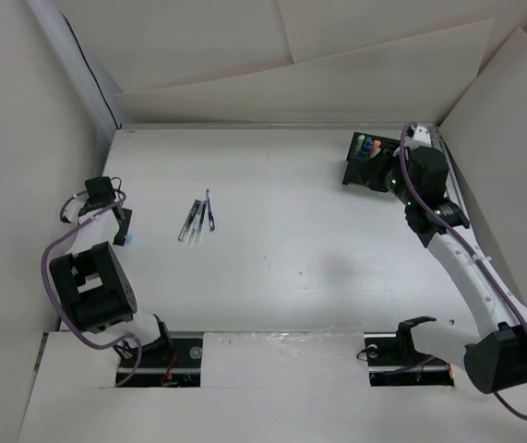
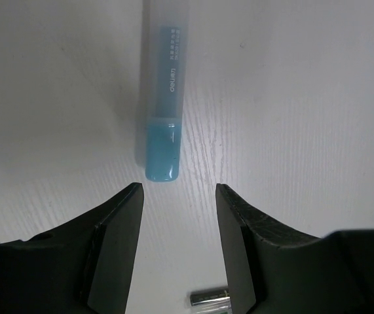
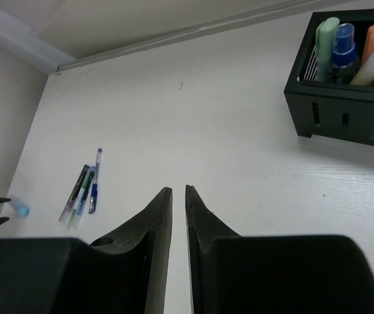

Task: Sort the stationery into containers
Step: Pick up the pen from the center of the board.

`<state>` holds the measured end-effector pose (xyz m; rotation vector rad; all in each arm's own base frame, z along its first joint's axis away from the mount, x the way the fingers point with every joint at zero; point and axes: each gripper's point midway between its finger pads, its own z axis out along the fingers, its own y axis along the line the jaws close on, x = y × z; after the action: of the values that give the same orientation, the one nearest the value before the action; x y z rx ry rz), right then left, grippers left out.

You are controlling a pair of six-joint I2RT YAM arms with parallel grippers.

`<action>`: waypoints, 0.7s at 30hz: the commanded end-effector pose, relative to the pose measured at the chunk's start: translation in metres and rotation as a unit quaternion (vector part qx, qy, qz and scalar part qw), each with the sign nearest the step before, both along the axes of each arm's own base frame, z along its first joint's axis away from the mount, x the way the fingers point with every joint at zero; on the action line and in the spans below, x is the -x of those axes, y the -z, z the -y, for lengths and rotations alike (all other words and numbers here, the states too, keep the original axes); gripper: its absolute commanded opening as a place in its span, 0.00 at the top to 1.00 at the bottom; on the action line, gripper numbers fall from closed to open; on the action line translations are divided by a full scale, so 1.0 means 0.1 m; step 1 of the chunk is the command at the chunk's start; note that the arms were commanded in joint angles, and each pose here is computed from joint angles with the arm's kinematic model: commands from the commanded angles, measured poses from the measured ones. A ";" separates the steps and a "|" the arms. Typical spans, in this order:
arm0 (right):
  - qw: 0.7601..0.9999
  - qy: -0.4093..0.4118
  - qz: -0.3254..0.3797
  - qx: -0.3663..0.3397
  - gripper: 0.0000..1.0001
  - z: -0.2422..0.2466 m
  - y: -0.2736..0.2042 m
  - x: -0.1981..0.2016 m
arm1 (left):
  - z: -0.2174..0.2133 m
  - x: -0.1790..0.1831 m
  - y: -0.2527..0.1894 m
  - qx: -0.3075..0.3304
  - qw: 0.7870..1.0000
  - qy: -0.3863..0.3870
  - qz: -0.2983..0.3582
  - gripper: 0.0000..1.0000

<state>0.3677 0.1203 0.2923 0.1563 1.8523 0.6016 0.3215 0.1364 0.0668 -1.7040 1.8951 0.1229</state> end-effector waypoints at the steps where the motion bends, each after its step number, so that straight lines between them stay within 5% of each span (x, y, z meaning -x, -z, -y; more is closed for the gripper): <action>1: 1.000 -0.004 0.008 0.015 0.80 -0.06 -0.01 0.06 | -0.09 -0.07 -0.04 -0.008 0.999 -0.041 0.025 0.55; 10: 0.999 -0.018 -0.013 0.032 0.80 -0.23 0.20 0.07 | -0.47 0.13 0.21 -0.006 0.995 -0.093 0.024 0.55; 21: 0.998 -0.018 -0.029 0.046 0.81 -0.33 0.29 0.10 | -0.54 0.01 0.57 0.029 0.997 -0.053 0.039 0.58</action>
<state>0.3587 0.1492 0.2595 0.0976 1.9514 0.5591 0.3226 0.2037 0.0280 -1.8302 1.6893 0.0874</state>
